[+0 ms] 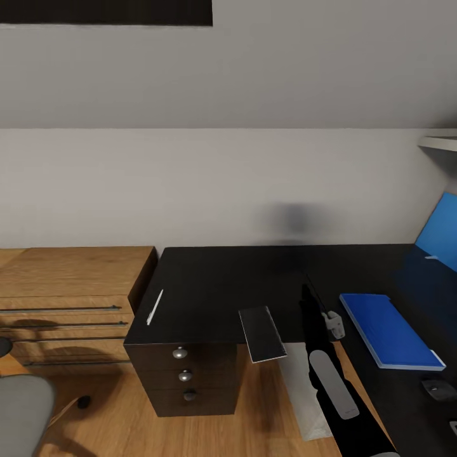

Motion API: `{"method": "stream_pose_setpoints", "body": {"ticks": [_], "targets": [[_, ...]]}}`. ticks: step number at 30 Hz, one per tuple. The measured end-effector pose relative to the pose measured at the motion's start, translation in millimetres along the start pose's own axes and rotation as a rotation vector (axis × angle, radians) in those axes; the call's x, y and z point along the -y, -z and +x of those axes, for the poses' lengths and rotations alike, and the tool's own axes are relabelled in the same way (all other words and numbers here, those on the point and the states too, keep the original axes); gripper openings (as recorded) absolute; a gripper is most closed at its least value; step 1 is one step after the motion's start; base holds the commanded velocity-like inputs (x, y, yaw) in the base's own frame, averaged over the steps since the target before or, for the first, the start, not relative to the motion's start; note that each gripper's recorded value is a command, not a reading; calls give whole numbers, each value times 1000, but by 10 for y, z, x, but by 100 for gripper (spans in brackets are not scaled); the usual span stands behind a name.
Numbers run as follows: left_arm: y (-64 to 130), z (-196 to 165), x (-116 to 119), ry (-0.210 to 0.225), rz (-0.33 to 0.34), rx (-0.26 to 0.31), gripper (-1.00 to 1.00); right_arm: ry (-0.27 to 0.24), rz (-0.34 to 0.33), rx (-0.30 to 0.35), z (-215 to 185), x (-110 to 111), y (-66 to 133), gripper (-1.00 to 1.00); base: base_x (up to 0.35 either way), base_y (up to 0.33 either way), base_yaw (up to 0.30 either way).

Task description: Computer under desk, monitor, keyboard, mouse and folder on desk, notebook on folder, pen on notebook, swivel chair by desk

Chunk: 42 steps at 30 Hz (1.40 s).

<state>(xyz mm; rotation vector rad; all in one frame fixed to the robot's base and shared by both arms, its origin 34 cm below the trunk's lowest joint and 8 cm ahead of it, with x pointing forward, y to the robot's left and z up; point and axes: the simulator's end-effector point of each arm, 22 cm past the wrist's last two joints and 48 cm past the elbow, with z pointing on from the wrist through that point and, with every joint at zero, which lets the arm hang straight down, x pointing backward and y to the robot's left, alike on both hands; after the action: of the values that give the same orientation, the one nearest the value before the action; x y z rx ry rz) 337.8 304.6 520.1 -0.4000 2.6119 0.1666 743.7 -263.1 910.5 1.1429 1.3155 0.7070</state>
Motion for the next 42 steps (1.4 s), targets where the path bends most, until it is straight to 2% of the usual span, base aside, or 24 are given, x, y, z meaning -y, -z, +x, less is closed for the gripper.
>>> {"method": "stream_pose_setpoints", "body": {"ticks": [7,21,27,33,36,42], "targets": [[-1,0,0,0,0,0,100,-1,1,-4,11,9,8,100,-22,0,0],[-3,1,-1,0,-1,-1,100,-1,1,-4,14,11,6,100,-290,0,0],[-1,-3,-13,3,-3,0,100,-1,15,-13,58,69,18,100,-15,0,0],[-42,12,-59,54,-23,1,100,10,46,-37,174,253,26,100,-1,0,0],[-84,26,-75,79,-32,2,100,16,57,-75,292,347,30,100,0,0,0],[-166,65,-82,95,-37,3,100,-9,76,-134,467,485,36,100,0,0,0]]}}
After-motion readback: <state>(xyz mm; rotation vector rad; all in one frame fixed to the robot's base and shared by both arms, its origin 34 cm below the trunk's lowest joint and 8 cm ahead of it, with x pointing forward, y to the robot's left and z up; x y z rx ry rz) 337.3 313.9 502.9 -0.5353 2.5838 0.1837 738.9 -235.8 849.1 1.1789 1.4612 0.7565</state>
